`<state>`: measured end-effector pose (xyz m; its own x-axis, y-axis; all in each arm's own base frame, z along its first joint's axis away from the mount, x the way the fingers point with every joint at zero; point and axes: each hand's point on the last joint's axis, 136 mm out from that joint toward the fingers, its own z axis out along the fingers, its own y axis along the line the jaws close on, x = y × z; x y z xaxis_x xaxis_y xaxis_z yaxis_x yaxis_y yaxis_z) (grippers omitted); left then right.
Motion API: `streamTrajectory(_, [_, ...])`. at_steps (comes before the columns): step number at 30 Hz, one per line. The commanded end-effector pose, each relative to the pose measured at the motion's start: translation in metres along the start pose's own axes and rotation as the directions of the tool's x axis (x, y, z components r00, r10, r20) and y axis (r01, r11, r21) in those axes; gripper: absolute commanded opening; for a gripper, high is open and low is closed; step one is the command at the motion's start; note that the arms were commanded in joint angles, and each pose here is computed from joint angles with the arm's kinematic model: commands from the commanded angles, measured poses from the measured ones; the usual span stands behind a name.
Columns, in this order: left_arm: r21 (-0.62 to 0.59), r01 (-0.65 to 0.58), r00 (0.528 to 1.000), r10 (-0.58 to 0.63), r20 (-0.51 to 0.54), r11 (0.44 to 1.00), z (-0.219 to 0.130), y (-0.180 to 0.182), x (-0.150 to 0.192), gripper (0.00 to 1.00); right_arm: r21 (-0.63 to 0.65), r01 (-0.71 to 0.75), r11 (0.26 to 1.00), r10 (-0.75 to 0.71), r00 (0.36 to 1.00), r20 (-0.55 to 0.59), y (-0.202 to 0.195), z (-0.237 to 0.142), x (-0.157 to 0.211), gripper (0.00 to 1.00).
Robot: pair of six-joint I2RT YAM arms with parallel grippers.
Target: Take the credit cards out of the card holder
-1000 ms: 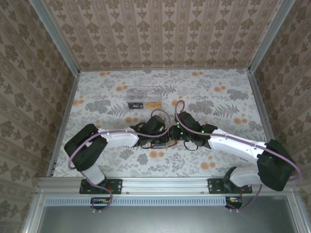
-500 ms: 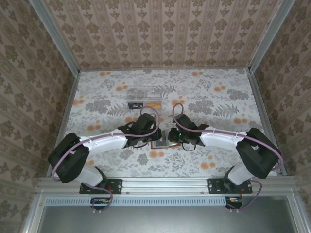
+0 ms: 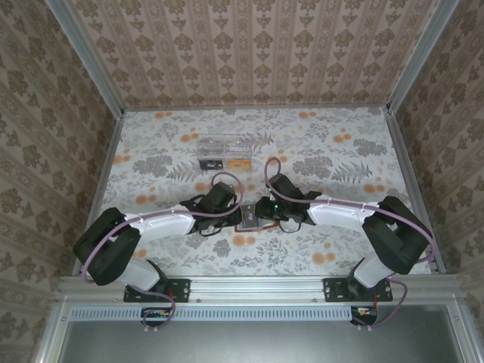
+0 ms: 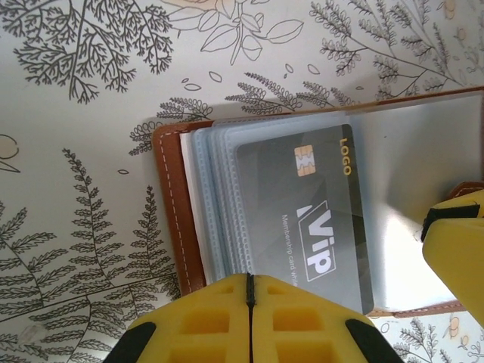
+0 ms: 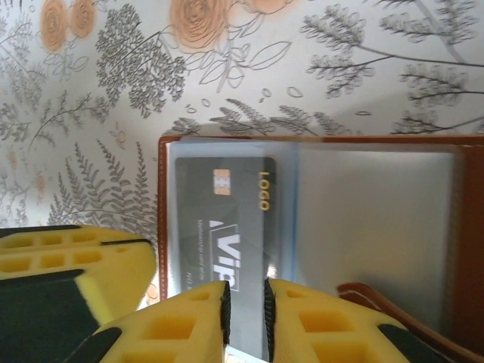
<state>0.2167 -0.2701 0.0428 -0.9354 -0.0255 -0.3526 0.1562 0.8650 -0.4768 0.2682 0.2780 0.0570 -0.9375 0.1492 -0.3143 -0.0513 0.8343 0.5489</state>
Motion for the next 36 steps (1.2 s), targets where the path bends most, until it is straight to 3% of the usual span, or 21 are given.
streamTrajectory(1, [-0.005,-0.012,1.0,0.012,-0.011,1.0,0.003,0.005,0.004,0.07,-0.053,-0.008,0.999,0.007,1.0,-0.027,0.015,0.006,0.0,0.24])
streamTrajectory(15, [-0.061,0.012,0.998,-0.016,-0.061,0.998,0.021,0.017,0.013,0.05,0.007,-0.014,1.0,0.014,0.998,-0.054,-0.008,0.016,0.008,0.24])
streamTrajectory(36, [-0.091,0.015,0.997,-0.021,-0.071,0.996,0.018,0.021,0.014,0.03,0.037,-0.036,0.999,0.037,0.999,-0.027,-0.023,0.01,0.004,0.22])
